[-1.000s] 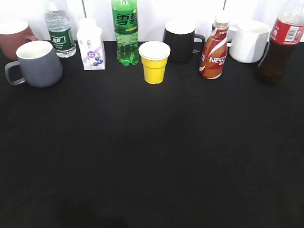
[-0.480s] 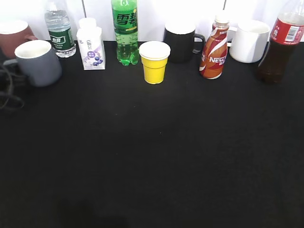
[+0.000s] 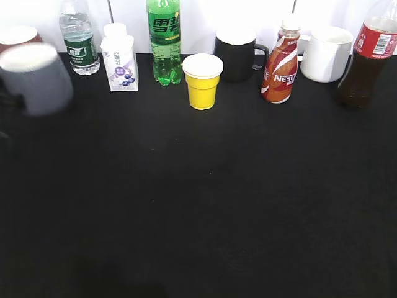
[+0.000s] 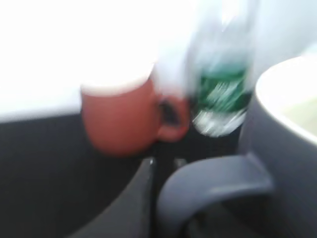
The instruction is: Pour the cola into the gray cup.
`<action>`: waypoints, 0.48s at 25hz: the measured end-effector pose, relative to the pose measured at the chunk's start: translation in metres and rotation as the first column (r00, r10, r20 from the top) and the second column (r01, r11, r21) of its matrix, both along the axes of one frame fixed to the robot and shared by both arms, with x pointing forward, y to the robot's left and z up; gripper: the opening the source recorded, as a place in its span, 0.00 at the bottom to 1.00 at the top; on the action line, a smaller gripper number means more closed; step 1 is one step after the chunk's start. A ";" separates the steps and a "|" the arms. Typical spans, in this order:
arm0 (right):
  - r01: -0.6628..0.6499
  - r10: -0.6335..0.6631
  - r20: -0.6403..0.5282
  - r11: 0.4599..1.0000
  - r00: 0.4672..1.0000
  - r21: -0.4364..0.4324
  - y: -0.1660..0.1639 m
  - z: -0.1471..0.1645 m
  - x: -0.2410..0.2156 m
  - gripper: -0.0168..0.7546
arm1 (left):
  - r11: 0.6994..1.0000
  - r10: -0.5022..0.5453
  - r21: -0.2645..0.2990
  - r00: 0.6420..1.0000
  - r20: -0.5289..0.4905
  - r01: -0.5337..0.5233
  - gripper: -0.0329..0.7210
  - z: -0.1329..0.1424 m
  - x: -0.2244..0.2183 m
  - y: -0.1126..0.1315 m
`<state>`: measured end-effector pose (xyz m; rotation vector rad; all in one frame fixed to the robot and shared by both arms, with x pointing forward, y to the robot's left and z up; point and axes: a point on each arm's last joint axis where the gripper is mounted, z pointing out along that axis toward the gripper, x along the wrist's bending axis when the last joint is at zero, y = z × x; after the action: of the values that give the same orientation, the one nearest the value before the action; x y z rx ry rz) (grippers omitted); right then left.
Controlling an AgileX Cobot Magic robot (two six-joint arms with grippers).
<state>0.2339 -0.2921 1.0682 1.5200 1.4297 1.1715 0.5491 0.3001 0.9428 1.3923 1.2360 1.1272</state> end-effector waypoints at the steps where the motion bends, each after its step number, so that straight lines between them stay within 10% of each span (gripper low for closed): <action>1: 0.008 -0.008 0.102 1.000 0.995 0.006 -0.001 0.011 0.004 0.78 | 1.000 -0.020 0.003 1.000 0.023 0.019 0.13 0.015 -0.012 -0.006; 12: 0.091 -0.072 0.392 0.995 0.917 -0.030 -0.007 -0.058 0.208 0.78 | 0.971 -0.238 -0.006 0.971 0.014 0.239 0.13 0.031 -0.071 -0.061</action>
<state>0.4418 -0.2994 1.0106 1.2141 1.1064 1.2941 0.4783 0.2396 0.9743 1.4814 1.0300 0.9624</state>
